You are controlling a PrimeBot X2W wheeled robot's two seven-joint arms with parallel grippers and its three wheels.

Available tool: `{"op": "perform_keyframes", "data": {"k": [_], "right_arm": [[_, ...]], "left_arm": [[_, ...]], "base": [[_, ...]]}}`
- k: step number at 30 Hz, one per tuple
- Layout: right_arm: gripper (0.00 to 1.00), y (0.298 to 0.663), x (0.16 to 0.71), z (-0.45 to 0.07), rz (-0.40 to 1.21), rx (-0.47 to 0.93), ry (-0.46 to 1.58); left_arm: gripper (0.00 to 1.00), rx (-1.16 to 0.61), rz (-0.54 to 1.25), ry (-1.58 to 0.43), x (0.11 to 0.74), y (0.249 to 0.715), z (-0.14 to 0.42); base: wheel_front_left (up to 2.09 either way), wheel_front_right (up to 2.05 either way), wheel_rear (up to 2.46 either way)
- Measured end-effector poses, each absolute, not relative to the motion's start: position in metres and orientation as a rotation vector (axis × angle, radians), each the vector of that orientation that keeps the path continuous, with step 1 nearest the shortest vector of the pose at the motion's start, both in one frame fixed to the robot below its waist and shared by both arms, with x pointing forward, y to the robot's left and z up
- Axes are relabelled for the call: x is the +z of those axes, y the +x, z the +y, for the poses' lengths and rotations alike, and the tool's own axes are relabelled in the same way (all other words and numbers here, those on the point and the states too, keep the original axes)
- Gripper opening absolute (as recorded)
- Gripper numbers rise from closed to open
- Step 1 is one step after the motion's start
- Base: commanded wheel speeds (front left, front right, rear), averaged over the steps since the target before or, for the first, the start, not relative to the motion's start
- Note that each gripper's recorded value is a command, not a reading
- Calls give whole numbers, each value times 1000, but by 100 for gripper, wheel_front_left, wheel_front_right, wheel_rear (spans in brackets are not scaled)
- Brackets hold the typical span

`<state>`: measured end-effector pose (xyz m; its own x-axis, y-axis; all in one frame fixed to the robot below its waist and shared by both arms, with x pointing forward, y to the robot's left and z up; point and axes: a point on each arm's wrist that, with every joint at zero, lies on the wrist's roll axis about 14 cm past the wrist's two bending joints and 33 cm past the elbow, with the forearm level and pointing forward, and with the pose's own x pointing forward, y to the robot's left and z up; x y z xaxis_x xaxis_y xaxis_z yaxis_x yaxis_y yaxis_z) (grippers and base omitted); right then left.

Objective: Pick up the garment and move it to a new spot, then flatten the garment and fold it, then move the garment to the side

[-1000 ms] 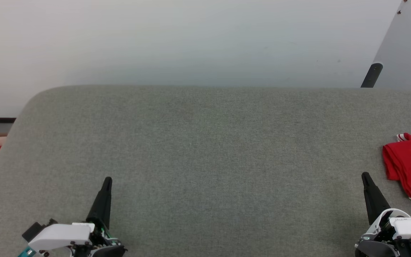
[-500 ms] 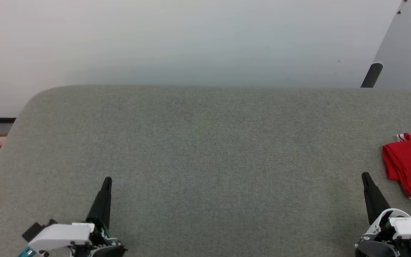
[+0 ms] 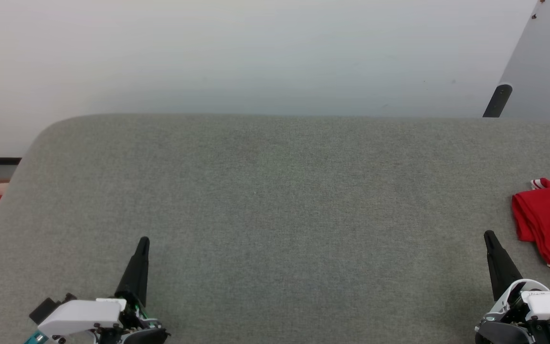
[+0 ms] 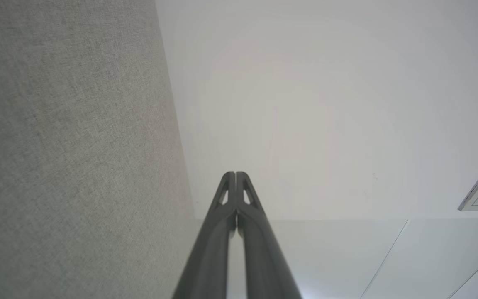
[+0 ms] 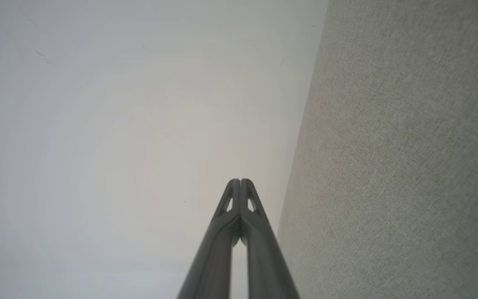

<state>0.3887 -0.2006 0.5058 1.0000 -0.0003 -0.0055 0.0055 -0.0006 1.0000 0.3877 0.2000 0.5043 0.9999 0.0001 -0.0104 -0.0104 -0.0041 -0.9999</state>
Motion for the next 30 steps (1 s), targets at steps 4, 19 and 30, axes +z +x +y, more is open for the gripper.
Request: {"op": "perform_keyframes", "data": {"k": [4, 19, 30], "right_arm": [[0, 389, 506, -201, 4, -5, 1571], [0, 389, 506, -201, 4, -5, 1572], [0, 389, 506, -201, 4, -5, 1572]], "left_arm": [[0, 9, 8, -1575, 504, 388, 200], [0, 7, 9, -1575, 504, 388, 200], [0, 7, 10, -1575, 504, 388, 200]], "base": [[0, 0, 0], [0, 0, 0], [0, 0, 0]]}}
